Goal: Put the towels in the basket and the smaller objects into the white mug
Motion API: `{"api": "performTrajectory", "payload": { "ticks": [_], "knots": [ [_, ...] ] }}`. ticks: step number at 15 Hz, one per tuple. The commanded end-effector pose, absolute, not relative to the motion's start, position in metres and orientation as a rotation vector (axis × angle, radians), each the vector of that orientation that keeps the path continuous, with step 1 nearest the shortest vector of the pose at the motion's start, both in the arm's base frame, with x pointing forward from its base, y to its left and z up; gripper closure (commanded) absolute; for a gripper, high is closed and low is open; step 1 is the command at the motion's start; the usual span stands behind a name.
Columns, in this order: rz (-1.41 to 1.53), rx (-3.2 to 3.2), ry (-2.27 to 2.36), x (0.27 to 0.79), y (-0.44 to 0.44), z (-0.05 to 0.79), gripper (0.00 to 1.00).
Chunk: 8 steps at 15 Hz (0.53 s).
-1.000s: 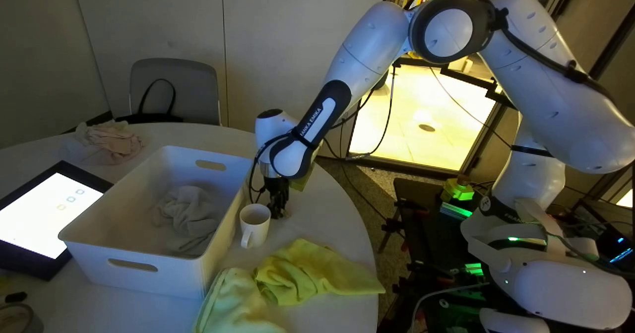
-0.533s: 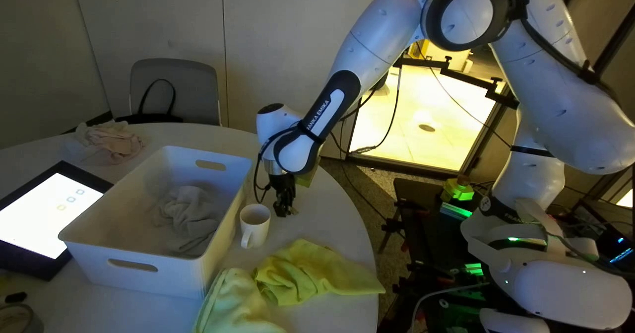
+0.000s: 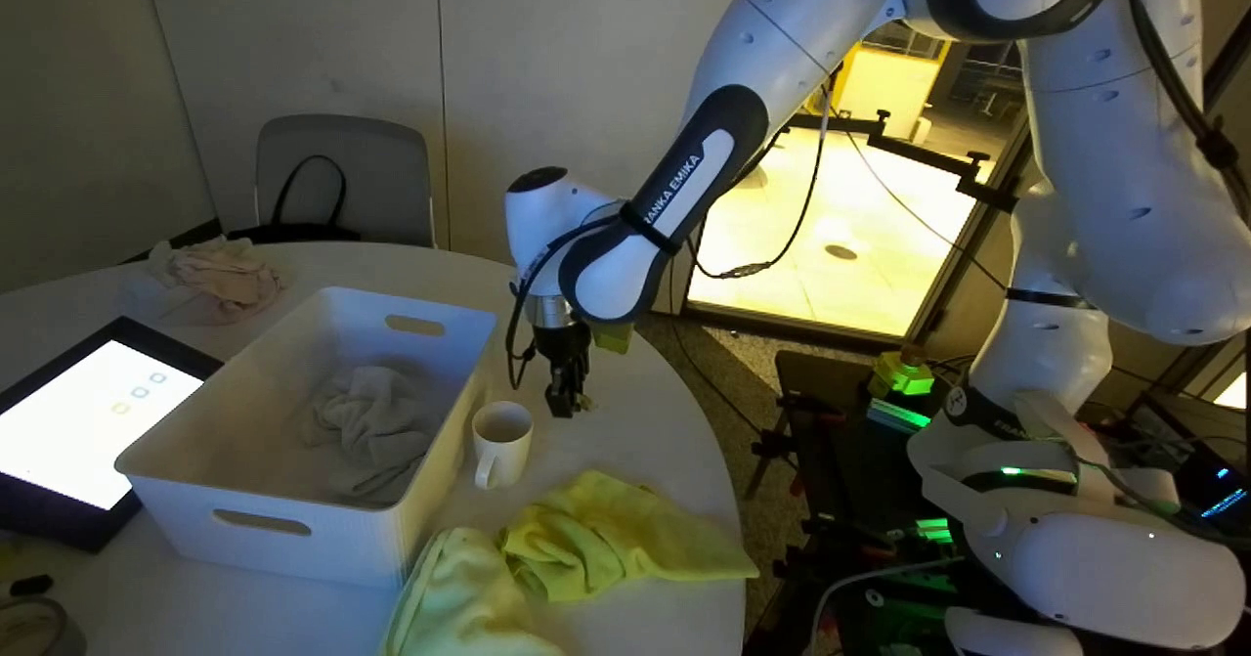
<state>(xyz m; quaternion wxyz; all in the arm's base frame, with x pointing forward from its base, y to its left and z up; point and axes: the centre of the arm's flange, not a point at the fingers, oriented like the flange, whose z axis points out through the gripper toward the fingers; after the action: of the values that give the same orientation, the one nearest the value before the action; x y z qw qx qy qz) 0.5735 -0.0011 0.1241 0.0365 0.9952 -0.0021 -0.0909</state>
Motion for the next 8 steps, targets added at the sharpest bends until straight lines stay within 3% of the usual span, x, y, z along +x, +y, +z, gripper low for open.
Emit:
{"api": "performTrajectory", "payload": {
  "ticks": [1,8],
  "knots": [
    [-0.238,3.048,0.022,0.56,0.027,0.156,0.97],
    [-0.098,3.076,0.063,0.568,0.078,0.174,0.97]
  ]
}}
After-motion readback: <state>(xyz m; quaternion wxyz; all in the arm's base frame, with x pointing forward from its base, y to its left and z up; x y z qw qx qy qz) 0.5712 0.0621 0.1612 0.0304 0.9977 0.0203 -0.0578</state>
